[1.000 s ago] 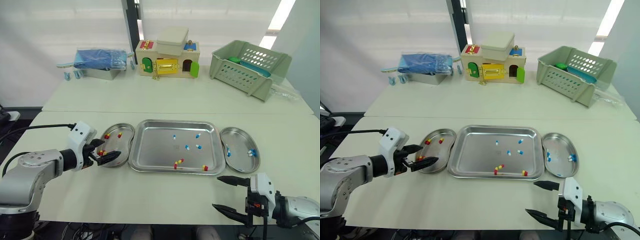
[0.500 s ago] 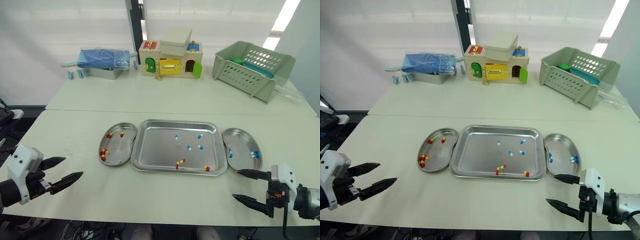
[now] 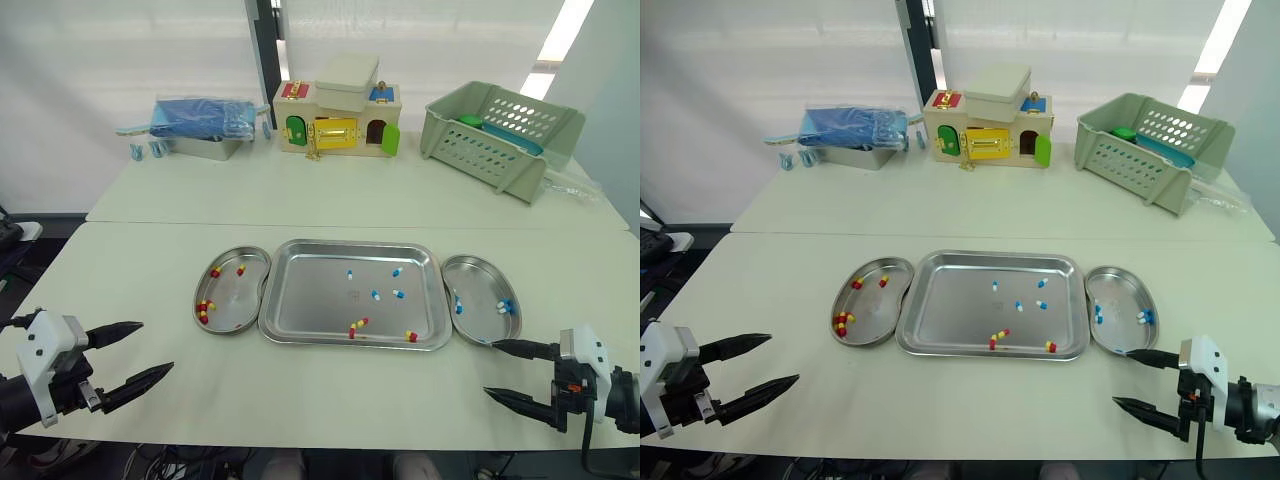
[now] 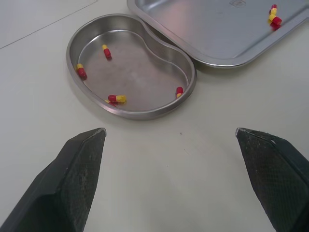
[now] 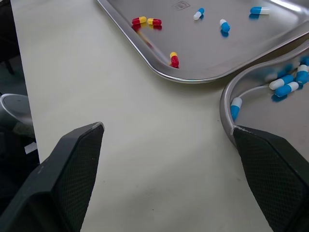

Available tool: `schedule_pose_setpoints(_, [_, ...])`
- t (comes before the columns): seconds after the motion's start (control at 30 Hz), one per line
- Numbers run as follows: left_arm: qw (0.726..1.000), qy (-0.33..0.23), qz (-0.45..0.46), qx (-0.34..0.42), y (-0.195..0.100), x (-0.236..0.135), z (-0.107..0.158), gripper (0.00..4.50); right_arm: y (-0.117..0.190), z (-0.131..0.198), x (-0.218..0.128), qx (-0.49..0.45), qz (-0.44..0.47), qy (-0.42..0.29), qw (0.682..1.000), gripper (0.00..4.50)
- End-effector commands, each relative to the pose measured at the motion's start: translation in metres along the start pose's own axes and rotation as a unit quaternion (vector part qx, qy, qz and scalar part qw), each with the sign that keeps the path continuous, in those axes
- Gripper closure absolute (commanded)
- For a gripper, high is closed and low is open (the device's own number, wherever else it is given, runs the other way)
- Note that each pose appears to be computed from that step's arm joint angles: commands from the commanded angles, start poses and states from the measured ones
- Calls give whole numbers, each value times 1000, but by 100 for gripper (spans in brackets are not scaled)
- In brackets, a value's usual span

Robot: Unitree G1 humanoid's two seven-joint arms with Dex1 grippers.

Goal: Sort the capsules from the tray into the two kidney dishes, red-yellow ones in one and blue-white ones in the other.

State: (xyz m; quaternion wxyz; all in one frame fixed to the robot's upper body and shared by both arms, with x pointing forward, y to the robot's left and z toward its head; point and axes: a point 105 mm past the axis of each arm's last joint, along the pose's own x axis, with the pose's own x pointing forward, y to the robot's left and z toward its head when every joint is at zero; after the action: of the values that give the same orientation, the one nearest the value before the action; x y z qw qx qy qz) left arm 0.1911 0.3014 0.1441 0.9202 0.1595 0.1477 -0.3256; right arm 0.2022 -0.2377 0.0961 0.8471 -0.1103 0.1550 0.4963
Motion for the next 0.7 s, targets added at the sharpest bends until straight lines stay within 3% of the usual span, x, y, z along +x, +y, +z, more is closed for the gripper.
schedule_pose_setpoints(0.03, [1000,-19,-9,5,-2,3,10,3,3,4,-3,-19,5,-9,1000,0])
schedule_pose_setpoints(0.2, [997,-39,-71,-9,-14,32,37,3,19,2,9,-18,38,-16,999,0])
schedule_pose_setpoints(0.6, [969,35,-242,21,-53,105,62,3,36,17,45,-29,56,-54,997,0])
schedule_pose_setpoints(0.7, [962,24,-270,35,-61,124,76,3,41,23,52,-27,52,-64,996,0])
